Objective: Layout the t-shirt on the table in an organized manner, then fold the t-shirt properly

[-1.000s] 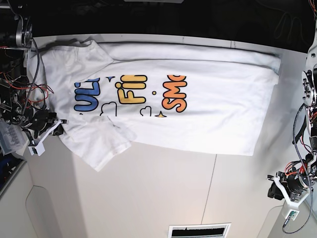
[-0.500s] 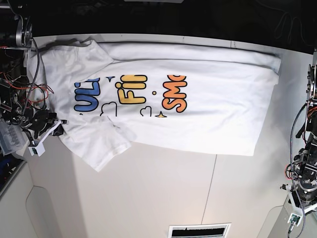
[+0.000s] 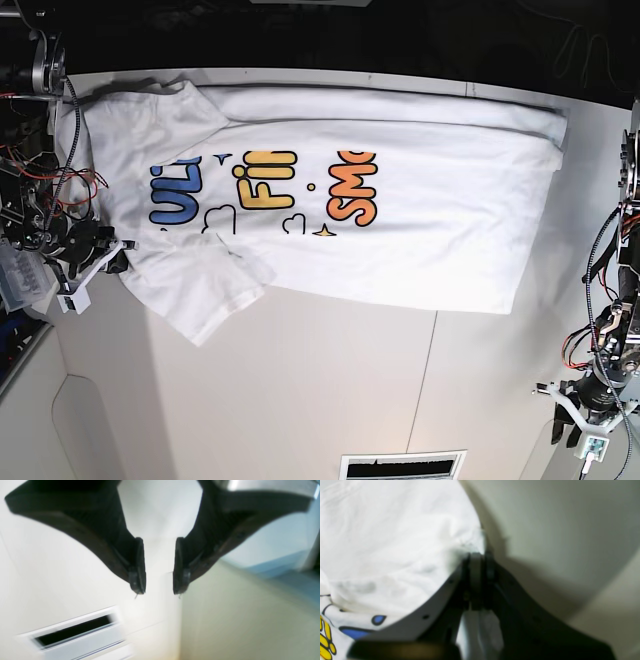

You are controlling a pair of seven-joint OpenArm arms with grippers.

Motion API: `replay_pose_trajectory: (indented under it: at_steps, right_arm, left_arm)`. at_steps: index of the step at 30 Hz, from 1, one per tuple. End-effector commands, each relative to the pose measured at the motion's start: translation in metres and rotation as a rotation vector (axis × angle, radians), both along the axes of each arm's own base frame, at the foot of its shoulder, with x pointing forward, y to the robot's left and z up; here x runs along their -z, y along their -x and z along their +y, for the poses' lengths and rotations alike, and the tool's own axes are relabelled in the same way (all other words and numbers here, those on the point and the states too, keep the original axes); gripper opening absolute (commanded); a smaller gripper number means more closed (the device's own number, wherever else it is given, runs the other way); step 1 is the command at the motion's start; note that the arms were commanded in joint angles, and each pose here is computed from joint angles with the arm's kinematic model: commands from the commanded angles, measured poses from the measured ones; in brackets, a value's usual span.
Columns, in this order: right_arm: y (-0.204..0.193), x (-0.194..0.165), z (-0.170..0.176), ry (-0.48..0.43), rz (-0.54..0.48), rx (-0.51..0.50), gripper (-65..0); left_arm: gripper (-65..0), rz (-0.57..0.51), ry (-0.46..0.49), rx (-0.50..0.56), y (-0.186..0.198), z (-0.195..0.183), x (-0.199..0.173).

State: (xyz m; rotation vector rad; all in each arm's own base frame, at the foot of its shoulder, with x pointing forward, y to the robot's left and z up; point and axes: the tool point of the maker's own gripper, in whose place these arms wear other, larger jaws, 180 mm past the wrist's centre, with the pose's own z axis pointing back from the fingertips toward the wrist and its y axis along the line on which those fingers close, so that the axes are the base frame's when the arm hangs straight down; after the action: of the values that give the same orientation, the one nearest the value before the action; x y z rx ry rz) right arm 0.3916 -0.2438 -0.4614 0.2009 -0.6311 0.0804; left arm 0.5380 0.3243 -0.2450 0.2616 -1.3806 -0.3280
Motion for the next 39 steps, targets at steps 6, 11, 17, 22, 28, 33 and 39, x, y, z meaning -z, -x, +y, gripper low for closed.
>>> replay_pose_trajectory:
  at_steps: [6, 11, 17, 22, 28, 33, 39]
  right_arm:
    - [-0.013, -0.014, -0.007, 0.013, -0.041, 0.004, -65.0]
    - [-0.013, -0.012, 0.0, 0.001, -0.039, -0.001, -65.0]
    - [-0.015, -0.01, 0.017, -0.026, -0.043, -0.012, -65.0]
    - [-0.016, -0.007, 0.032, -0.05, -0.043, -0.023, -65.0]
    - [-0.017, -0.007, 0.037, -0.058, -0.045, -0.026, -65.0]
    - [-0.017, -0.007, 0.037, -0.058, -0.048, -0.025, -65.0]
    - [-0.02, -0.01, 0.037, -0.062, -0.066, -0.022, -65.0]
  left_arm:
    - [-44.2, -0.292, 0.254, 0.38, 0.009, -0.051, -0.087]
    - [-44.2, -0.547, 0.266, 0.422, 0.024, -0.047, -0.133]
    - [-44.2, -0.469, 0.142, 0.471, 0.023, -0.059, -0.115]
    - [-44.2, -0.302, 0.015, 0.477, 0.016, -0.063, -0.082]
    - [-46.9, 0.077, -0.141, 0.268, 0.0, -0.038, -0.006]
    - [-48.7, 0.252, -0.258, 0.038, 0.002, 0.004, 0.023]
    - [-48.7, 0.349, -0.252, -0.147, 0.009, 0.027, 0.038]
